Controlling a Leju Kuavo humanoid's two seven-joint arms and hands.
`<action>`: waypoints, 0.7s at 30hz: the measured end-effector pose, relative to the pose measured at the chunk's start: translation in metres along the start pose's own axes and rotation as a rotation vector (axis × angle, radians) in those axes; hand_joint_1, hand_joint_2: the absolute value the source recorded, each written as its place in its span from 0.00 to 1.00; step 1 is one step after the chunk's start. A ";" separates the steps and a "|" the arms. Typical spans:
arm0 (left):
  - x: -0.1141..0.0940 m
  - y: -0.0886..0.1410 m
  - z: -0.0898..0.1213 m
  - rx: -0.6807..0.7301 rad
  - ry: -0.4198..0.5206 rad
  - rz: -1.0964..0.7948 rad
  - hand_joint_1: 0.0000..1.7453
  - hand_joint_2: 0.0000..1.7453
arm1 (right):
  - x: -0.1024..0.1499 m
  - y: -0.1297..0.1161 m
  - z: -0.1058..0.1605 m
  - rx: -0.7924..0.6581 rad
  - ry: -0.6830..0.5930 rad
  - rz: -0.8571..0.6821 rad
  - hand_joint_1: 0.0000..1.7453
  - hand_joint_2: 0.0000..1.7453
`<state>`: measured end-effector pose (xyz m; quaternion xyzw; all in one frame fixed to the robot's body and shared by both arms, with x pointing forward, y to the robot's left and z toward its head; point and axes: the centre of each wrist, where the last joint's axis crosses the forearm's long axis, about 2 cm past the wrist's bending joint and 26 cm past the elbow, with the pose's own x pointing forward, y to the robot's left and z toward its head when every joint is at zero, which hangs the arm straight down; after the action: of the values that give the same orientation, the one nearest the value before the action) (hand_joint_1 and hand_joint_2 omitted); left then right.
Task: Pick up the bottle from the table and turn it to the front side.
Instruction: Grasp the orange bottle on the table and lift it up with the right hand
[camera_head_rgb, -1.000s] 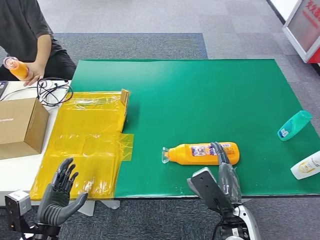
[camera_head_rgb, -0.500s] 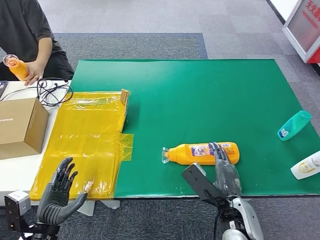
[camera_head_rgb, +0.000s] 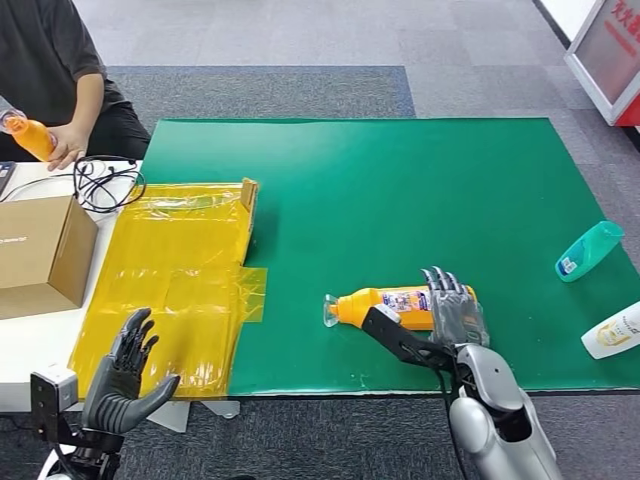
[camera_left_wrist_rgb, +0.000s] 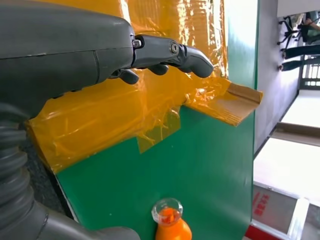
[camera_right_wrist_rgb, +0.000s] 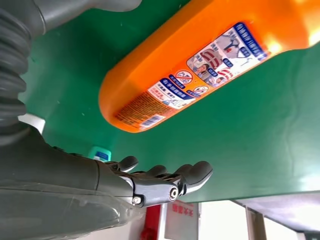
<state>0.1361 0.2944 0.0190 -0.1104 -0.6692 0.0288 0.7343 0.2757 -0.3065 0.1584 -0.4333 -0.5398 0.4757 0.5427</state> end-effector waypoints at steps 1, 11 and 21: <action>-0.001 0.002 -0.002 0.002 -0.001 -0.002 0.00 1.00 | -0.003 0.001 -0.008 0.021 -0.007 0.014 0.00 1.00; -0.010 0.017 -0.011 0.000 0.002 -0.022 0.00 1.00 | -0.031 0.013 -0.069 0.218 -0.035 0.119 0.00 1.00; -0.013 0.020 -0.020 0.000 -0.097 0.014 0.00 1.00 | -0.059 -0.008 -0.107 0.357 -0.048 0.145 0.18 1.00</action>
<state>0.1563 0.3089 0.0006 -0.1136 -0.7032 0.0393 0.7007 0.3849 -0.3614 0.1515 -0.3565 -0.4270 0.6119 0.5623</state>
